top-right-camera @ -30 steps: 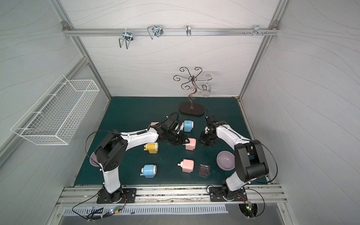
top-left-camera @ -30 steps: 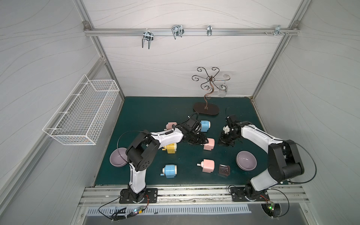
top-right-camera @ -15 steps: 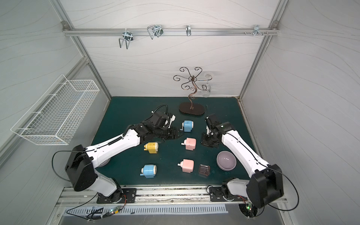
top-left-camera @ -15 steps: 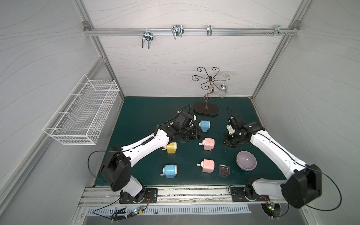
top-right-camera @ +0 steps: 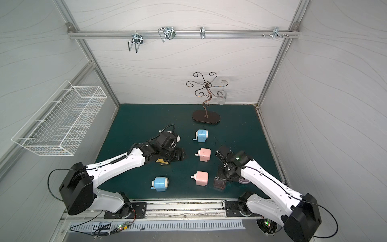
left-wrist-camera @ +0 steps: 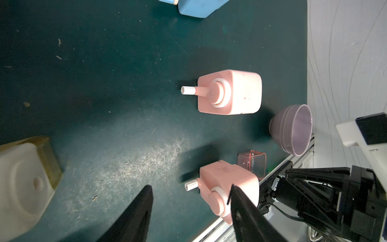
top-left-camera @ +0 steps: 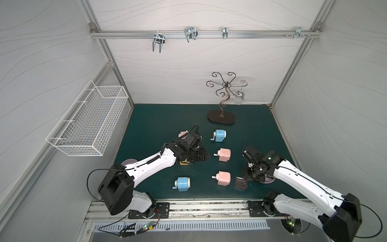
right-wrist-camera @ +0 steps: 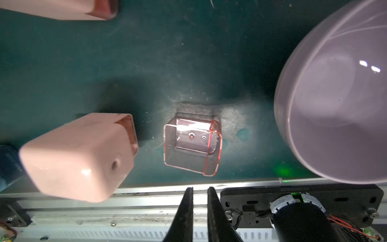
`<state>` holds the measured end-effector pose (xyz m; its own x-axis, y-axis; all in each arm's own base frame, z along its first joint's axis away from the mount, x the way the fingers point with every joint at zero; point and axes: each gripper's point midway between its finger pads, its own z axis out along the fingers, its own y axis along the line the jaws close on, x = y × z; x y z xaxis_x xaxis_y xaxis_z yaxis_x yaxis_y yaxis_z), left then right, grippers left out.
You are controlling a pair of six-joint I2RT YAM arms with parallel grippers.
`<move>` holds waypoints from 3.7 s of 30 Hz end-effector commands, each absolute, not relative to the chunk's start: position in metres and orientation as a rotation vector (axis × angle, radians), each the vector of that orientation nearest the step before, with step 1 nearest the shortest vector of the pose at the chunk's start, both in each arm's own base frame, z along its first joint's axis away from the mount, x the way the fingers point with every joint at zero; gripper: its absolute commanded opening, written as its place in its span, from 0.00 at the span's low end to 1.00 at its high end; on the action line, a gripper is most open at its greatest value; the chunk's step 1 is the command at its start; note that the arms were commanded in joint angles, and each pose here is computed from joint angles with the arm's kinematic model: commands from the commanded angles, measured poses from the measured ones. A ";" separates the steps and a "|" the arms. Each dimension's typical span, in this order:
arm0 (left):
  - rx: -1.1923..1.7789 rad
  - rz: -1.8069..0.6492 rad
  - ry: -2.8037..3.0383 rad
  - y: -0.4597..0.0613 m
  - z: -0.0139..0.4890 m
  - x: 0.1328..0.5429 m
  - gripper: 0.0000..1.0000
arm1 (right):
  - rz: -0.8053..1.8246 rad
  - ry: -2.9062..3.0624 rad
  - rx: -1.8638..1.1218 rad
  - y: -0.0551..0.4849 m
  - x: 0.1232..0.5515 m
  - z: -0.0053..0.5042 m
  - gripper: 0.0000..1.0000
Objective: Put the tray back into the pencil sharpener
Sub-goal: Pick up the container from the center of the board.
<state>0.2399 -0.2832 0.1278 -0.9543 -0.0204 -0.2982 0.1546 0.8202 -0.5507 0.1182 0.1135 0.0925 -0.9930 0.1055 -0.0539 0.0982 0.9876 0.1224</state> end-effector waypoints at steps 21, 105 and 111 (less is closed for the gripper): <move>0.105 -0.896 2.696 -0.291 0.122 0.240 0.62 | 0.100 3.178 0.238 0.113 0.105 0.049 0.20; 0.197 -1.023 2.764 -0.360 0.106 0.181 0.65 | 0.025 3.167 0.116 0.091 0.115 0.077 0.00; 0.177 -1.053 2.782 -0.364 0.098 0.172 0.65 | -0.021 3.199 0.097 0.091 0.110 0.075 0.00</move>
<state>0.1696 -0.3552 0.0967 -0.9775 0.0845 -0.1931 0.1880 0.7640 -0.6173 0.1167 0.0947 0.0717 -0.9966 0.0776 0.0271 0.0781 0.9967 0.0200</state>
